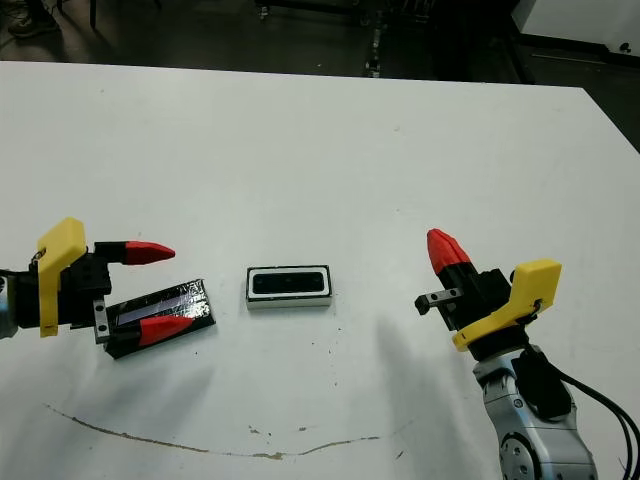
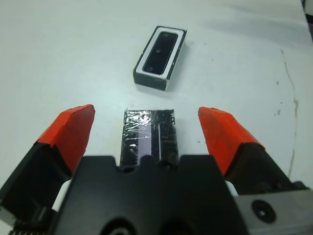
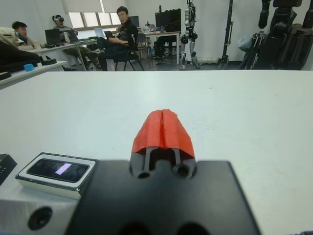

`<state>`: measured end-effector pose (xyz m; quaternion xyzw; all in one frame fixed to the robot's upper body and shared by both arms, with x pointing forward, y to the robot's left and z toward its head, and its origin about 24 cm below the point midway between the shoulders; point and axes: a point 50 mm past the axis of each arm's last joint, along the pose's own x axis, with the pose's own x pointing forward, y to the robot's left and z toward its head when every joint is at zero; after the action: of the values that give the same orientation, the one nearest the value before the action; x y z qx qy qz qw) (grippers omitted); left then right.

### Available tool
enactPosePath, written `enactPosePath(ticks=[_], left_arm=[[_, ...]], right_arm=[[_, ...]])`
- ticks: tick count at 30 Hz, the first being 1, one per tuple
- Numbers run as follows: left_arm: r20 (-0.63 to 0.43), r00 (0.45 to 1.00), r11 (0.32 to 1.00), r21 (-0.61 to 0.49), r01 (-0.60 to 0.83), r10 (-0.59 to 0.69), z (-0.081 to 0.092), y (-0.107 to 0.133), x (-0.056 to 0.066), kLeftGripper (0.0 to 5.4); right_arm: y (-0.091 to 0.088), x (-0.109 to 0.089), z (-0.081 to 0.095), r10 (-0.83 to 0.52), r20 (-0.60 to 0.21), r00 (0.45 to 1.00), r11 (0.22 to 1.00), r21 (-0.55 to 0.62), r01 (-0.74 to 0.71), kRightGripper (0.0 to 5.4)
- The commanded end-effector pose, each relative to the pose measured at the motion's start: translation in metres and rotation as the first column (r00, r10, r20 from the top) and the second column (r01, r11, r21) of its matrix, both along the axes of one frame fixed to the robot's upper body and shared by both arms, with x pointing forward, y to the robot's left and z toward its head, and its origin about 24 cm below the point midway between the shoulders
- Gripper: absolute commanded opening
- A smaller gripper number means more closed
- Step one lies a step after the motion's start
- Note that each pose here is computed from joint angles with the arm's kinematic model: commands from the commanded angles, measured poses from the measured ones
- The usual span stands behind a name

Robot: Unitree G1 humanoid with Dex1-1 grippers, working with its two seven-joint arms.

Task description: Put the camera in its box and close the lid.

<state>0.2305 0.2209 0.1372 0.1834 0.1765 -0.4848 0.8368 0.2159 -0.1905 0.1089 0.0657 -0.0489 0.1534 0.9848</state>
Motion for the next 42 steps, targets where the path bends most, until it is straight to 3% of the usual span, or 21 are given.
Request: enactPosePath(ticks=[1,39,42], left_arm=[[-0.045,0.999,0.999,0.038,-0.019,0.021,-0.009,0.004,-0.001,5.4],[-0.076,0.997,0.98,0.195,0.036,-0.021,-0.025,0.015,0.004,5.4],[-0.071,0.996,0.974,0.218,0.066,-0.051,-0.025,0.015,0.003,5.14]], right_arm=[[-0.002,0.0,-0.001,-0.005,-0.014,1.0,1.0,-0.013,0.004,0.01],[-0.001,-0.002,-0.003,0.001,-0.021,1.0,1.0,-0.015,-0.002,0.01],[-0.001,-0.002,-0.004,0.003,-0.023,1.0,1.0,-0.011,-0.003,0.0]])
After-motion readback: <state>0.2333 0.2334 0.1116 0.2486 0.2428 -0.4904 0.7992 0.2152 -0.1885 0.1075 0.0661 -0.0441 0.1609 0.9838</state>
